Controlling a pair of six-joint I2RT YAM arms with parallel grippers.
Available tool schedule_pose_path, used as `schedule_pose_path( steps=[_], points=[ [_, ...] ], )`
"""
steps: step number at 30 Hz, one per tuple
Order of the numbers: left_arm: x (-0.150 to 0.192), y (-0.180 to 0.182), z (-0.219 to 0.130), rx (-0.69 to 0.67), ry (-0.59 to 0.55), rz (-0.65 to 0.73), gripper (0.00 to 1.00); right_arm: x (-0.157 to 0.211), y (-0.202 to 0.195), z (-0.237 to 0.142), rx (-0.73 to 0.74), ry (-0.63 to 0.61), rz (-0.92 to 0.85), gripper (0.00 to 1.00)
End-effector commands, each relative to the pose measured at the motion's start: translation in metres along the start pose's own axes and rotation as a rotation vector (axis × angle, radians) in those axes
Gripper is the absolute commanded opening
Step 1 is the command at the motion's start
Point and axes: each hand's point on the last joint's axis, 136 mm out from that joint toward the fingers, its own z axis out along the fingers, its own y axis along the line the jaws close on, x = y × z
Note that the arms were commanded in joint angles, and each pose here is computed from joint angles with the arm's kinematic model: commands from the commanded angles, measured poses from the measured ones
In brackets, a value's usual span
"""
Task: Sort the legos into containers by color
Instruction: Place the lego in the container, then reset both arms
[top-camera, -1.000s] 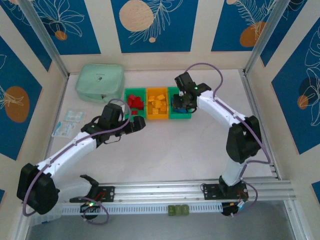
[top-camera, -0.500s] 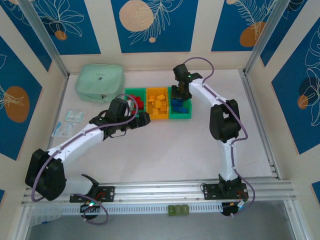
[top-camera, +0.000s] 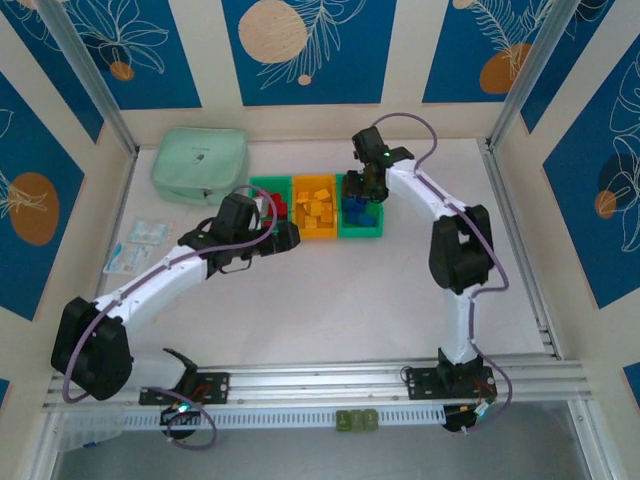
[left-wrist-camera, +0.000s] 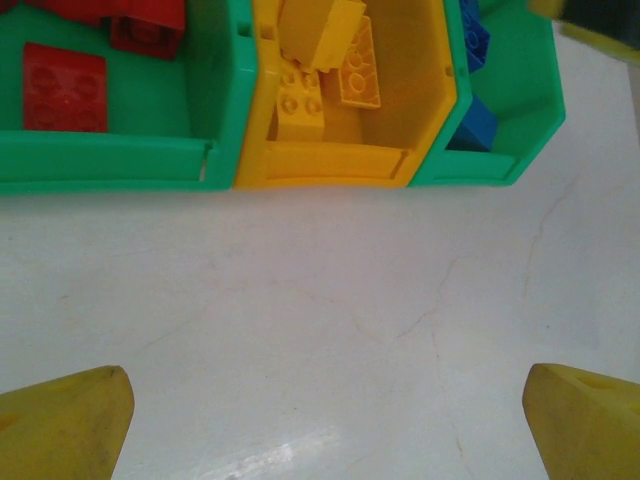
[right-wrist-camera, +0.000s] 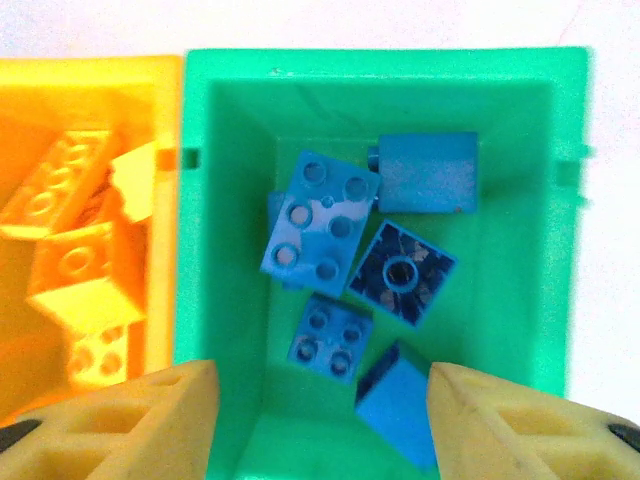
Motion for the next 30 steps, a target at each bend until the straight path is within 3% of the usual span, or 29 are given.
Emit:
schedule_pose_path(
  steps=[1,7,12,15,18,23,30],
  points=[
    [-0.018,0.007,-0.022,-0.053,-0.068,0.044,0.99,-0.015,0.005,-0.054,-0.06,-0.132,-0.01,0.61],
    [-0.044,0.053,-0.058,-0.187,-0.215,0.074,0.99,0.004,-0.033,-0.097,-0.001,-0.277,0.025,0.77],
    [-0.057,0.122,-0.086,-0.454,-0.337,0.129,0.99,0.037,-0.092,-0.1,0.088,-0.377,0.113,0.98],
    [-0.063,0.166,-0.096,-0.649,-0.401,0.179,0.99,0.063,-0.136,-0.089,0.184,-0.386,0.209,1.0],
    [-0.07,0.199,-0.099,-0.737,-0.492,0.198,0.99,0.08,-0.169,-0.076,0.256,-0.47,0.222,0.99],
    [-0.07,0.226,-0.087,-0.702,-0.645,0.236,0.99,0.092,-0.195,-0.054,0.257,-0.576,0.206,0.99],
    [-0.08,0.215,-0.055,-0.56,-0.75,0.375,0.99,0.066,-0.174,-0.04,0.125,-0.696,0.033,0.99]
  ],
)
